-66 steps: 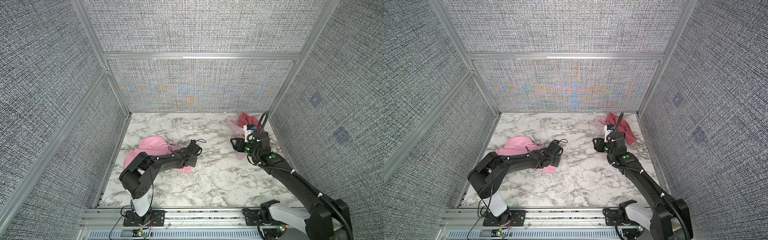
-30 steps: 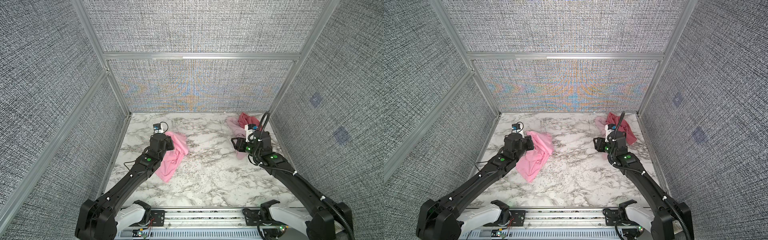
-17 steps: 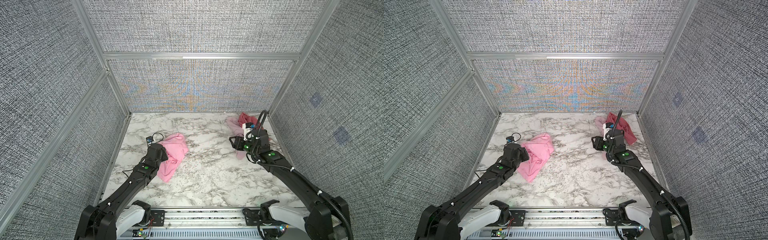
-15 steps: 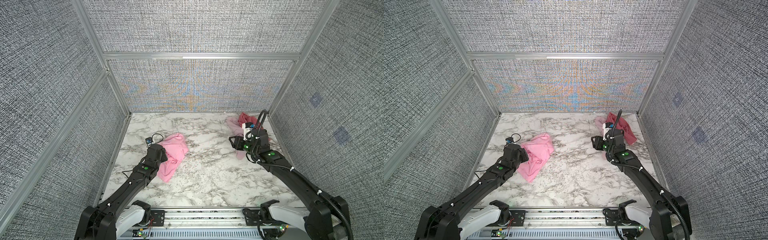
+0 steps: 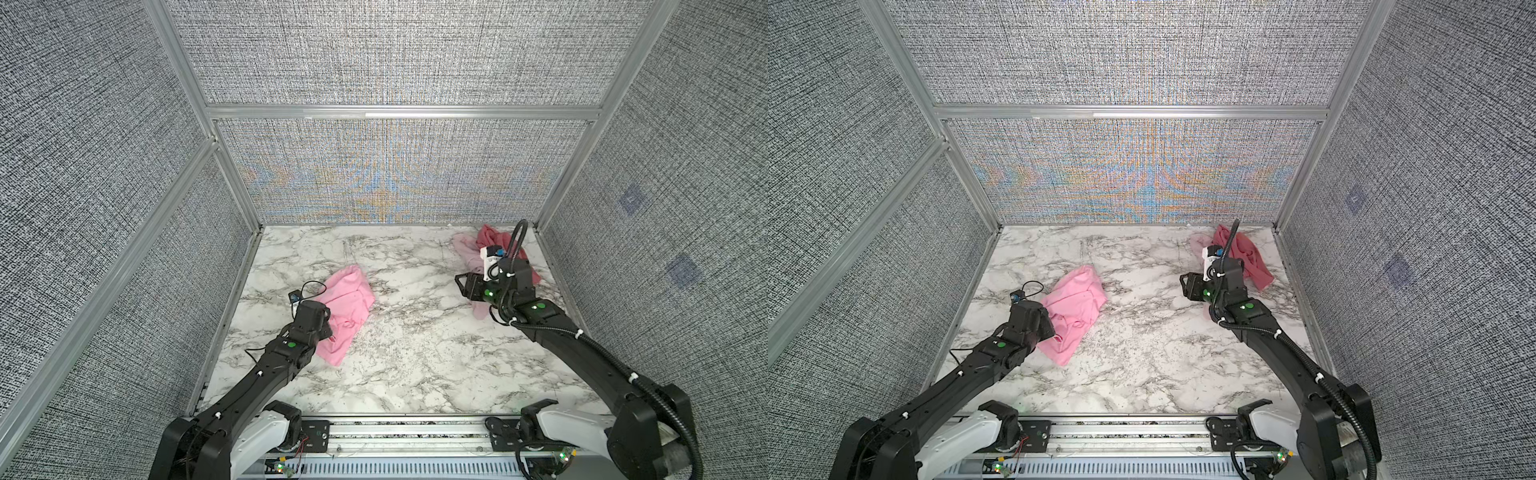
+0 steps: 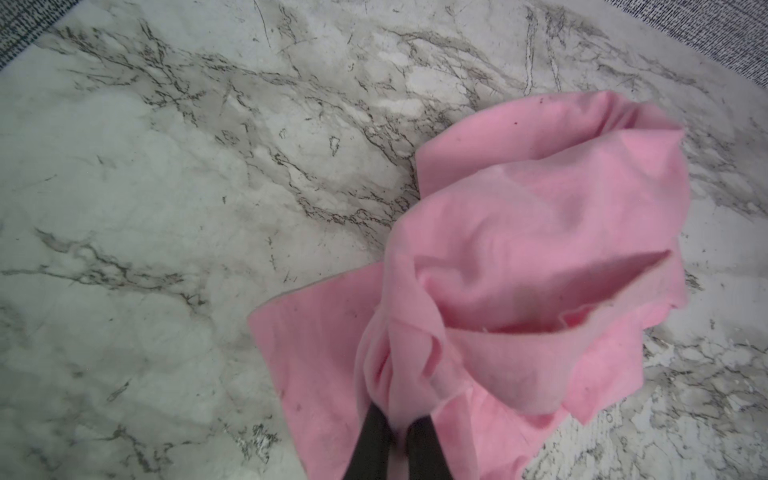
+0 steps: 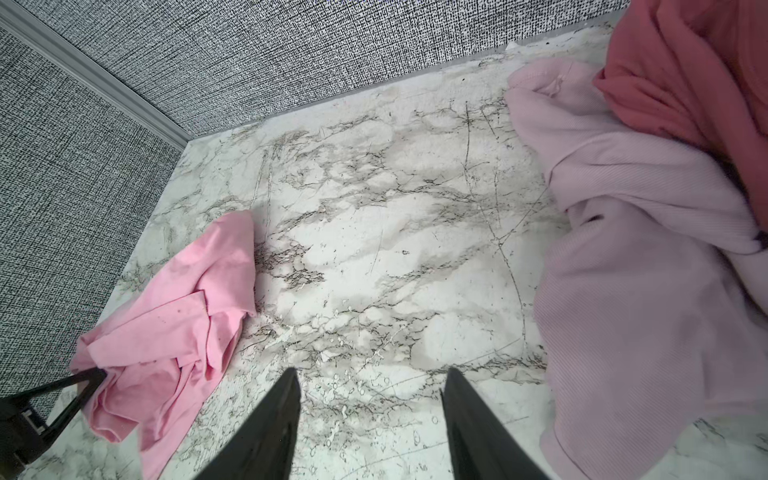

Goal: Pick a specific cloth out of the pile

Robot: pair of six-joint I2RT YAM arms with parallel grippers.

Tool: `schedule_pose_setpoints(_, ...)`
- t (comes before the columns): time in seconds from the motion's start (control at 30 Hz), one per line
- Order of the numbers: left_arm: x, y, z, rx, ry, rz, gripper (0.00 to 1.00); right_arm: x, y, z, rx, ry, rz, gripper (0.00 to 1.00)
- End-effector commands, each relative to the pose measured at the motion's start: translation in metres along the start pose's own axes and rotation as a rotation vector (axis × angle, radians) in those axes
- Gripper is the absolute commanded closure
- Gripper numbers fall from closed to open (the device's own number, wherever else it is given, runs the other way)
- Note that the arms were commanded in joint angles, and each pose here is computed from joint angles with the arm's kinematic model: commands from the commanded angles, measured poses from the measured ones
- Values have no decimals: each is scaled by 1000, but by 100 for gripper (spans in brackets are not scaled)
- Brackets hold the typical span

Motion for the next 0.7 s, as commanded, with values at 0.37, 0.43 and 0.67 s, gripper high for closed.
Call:
schedule_pose_setpoints(0.37, 26, -24, 27, -79, 21, -74, 58, 6, 4, 4, 1, -31, -4, 43)
schedule_pose_setpoints(0.43, 38, -31, 32, -105, -16, -94, 58, 5, 4, 5, 3, -33, -6, 43)
schedule_pose_setpoints(0.67, 56, -69, 26, -213, -50, -155, 59, -2, 1, 7, 2, -30, -14, 43)
Point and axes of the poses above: each gripper's point midway between its finger pads, its own z axis back along the fingers, its own y axis along the line the jaws close on, x = y × z, the point moved 1 cm from there along z, back along the fingers, and after that the axes turned 1 degree about -z, right-handed, at the moved point
